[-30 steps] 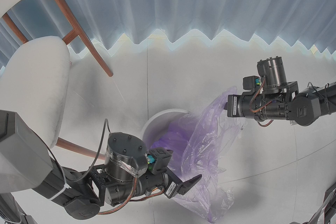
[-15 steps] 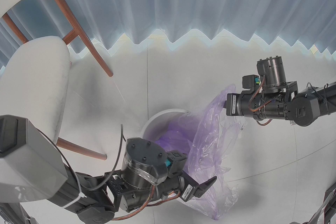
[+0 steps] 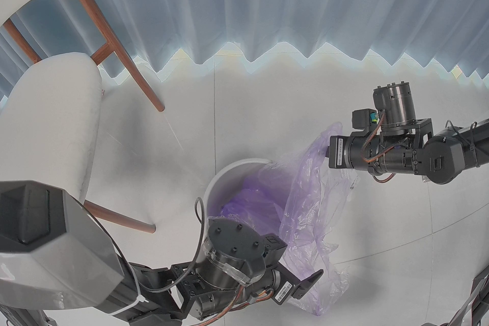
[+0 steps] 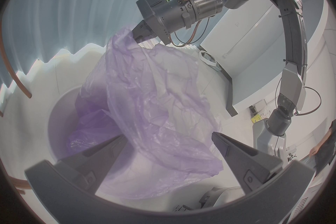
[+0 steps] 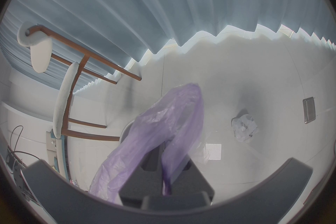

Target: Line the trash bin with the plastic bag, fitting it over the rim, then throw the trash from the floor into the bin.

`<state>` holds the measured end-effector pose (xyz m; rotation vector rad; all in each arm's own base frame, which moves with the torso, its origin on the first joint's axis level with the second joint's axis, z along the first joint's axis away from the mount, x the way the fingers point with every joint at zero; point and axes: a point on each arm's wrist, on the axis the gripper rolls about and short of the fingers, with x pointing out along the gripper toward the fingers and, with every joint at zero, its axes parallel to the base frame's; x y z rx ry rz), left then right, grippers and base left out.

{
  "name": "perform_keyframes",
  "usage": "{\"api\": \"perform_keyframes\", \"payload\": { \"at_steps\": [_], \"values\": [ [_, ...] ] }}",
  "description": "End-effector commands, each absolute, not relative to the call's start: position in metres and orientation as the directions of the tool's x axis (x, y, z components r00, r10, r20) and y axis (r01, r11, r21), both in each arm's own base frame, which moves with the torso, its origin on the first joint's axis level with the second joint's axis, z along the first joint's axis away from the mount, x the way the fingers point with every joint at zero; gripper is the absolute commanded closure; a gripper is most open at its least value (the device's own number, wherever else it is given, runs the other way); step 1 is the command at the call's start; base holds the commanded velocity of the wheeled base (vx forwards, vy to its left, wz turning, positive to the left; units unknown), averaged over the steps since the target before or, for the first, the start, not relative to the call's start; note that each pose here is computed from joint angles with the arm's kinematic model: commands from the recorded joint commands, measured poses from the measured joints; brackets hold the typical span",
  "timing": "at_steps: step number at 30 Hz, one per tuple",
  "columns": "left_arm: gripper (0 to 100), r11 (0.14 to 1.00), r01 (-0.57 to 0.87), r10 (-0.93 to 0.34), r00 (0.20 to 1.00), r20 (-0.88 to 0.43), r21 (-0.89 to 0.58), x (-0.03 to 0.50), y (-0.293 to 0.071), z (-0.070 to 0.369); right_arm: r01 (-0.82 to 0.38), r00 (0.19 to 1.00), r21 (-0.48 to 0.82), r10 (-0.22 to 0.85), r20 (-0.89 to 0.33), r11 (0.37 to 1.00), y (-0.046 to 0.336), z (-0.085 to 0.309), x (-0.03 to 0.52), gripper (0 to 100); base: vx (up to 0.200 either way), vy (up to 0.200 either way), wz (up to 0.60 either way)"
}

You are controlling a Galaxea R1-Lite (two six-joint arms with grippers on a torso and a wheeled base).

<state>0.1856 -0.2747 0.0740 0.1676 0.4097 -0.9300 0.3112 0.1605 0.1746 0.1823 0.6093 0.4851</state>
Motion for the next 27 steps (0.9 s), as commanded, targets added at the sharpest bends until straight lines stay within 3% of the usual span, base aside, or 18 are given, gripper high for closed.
{"api": "perform_keyframes", "payload": {
  "at_steps": [1,3,4,17,27],
  "values": [
    [0,0.598,0.801,-0.736,0.531,-0.42,-0.035,0.188,-0.274,0.071,-0.38,0.713,0.304,0.486,-0.506,0.874,0.16,0.174,0.312,100,0.0,0.0,0.0],
    [0,0.604,0.796,-0.733,0.538,-0.418,-0.034,0.19,-0.274,0.071,-0.381,0.712,0.305,0.487,-0.505,0.873,0.16,0.174,0.312,100,0.0,0.0,0.0],
    [100,0.607,0.794,-0.729,0.54,-0.42,-0.032,0.191,-0.274,0.07,-0.38,0.713,0.304,0.486,-0.506,0.874,0.16,0.174,0.312,100,0.0,0.0,0.0],
    [100,0.651,0.758,-0.706,0.586,-0.398,-0.04,0.206,-0.263,0.078,-0.381,0.716,0.307,0.489,-0.499,0.872,0.158,0.177,0.309,100,0.0,0.0,0.0],
    [100,0.719,0.691,-0.683,0.681,-0.265,-0.077,0.216,-0.205,0.144,-0.404,0.728,0.353,0.53,-0.434,0.844,0.161,0.199,0.309,100,0.0,0.0,0.0]
  ]
}}
